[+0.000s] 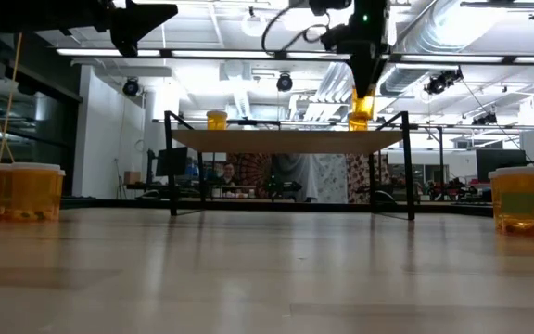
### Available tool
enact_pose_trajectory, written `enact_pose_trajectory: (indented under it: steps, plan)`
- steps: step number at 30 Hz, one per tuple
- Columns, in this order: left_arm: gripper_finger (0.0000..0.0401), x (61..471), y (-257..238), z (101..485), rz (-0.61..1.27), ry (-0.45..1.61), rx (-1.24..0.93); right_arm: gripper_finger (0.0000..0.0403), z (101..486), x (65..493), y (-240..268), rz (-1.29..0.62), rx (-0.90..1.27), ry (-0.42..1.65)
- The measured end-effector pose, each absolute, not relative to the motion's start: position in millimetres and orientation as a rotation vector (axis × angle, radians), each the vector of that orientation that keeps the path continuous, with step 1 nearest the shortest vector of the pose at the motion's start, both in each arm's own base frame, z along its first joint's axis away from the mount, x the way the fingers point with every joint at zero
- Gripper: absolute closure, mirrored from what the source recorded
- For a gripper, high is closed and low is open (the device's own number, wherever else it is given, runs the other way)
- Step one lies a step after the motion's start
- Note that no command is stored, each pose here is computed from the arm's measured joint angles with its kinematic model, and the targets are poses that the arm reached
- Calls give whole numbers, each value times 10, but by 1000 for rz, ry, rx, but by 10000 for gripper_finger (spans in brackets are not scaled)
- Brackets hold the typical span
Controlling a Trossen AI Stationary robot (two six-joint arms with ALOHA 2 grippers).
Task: Pick and place medicine bottles onto shelf by color
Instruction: Put the yellow pill bottle on the shelf
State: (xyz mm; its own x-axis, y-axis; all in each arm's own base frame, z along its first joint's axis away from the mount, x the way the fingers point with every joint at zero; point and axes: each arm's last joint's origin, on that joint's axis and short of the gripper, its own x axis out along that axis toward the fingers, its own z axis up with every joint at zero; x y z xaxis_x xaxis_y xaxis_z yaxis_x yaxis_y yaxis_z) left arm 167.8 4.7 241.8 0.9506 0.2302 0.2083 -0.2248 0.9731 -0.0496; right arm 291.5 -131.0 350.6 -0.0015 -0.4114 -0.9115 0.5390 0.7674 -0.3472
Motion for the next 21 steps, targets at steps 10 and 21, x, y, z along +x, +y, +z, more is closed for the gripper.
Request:
enact_pose_trajectory:
  steps: [10, 21]
  plan:
    - [137, 1678, 47, 2418, 229, -218, -54, 206, 3316, 2902, -1631, -777, 274, 1426]
    - [137, 1678, 47, 2418, 229, -218, -54, 206, 3304, 2829, -1769, -839, 496, 1365]
